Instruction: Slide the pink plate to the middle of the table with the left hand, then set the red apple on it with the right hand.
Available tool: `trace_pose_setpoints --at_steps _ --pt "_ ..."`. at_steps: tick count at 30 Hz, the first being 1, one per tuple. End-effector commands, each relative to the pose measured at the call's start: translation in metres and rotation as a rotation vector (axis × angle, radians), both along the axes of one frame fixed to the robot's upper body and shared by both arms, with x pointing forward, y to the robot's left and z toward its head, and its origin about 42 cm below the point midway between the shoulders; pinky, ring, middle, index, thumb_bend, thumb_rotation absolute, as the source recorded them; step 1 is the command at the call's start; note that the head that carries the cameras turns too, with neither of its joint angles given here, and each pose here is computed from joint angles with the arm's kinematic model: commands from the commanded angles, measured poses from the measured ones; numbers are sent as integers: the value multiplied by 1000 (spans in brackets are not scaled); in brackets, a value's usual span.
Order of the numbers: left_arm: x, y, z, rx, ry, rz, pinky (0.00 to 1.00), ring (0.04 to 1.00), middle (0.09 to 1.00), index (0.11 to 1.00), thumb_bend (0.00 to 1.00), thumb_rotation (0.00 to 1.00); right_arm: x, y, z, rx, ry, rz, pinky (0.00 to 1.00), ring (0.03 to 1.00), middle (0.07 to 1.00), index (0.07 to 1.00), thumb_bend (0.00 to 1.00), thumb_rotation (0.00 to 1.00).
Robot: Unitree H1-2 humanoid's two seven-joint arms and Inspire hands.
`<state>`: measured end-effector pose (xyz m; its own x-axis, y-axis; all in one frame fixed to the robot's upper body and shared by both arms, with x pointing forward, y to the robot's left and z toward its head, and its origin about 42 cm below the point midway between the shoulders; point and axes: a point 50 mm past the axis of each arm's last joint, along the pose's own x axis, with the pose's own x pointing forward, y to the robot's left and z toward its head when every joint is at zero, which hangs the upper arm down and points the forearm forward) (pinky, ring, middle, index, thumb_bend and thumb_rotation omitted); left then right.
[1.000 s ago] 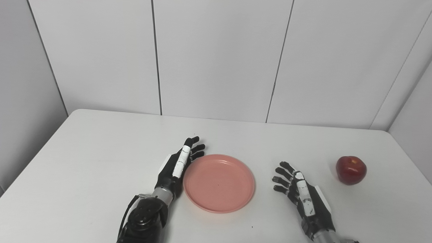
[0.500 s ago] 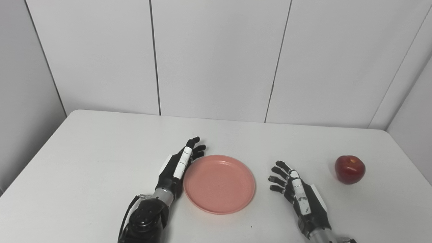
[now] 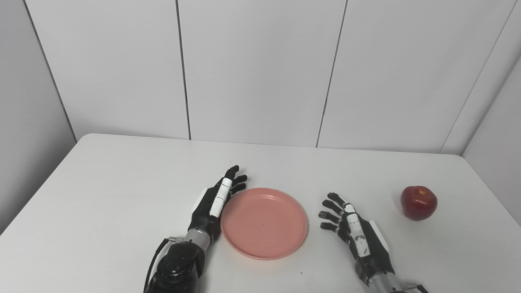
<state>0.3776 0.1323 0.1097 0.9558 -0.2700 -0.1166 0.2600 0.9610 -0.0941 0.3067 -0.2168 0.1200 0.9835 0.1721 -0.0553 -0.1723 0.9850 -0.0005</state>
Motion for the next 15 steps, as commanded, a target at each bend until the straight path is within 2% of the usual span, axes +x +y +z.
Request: trace_pose_setpoints --at_steps 1,7,15 --pt "-12 -10 -19 16 79 -20 876 879 883 917 803 938 6 12 5 8 -14 51 728 796 858 875 941 1000" --pt "-12 -7 -21 17 83 11 902 901 906 939 815 957 6 12 4 10 -10 59 735 803 861 874 945 1000" --pt "-13 -6 -24 16 86 7 897 904 909 932 815 965 3 11 7 4 -24 55 748 803 858 873 943 1000"
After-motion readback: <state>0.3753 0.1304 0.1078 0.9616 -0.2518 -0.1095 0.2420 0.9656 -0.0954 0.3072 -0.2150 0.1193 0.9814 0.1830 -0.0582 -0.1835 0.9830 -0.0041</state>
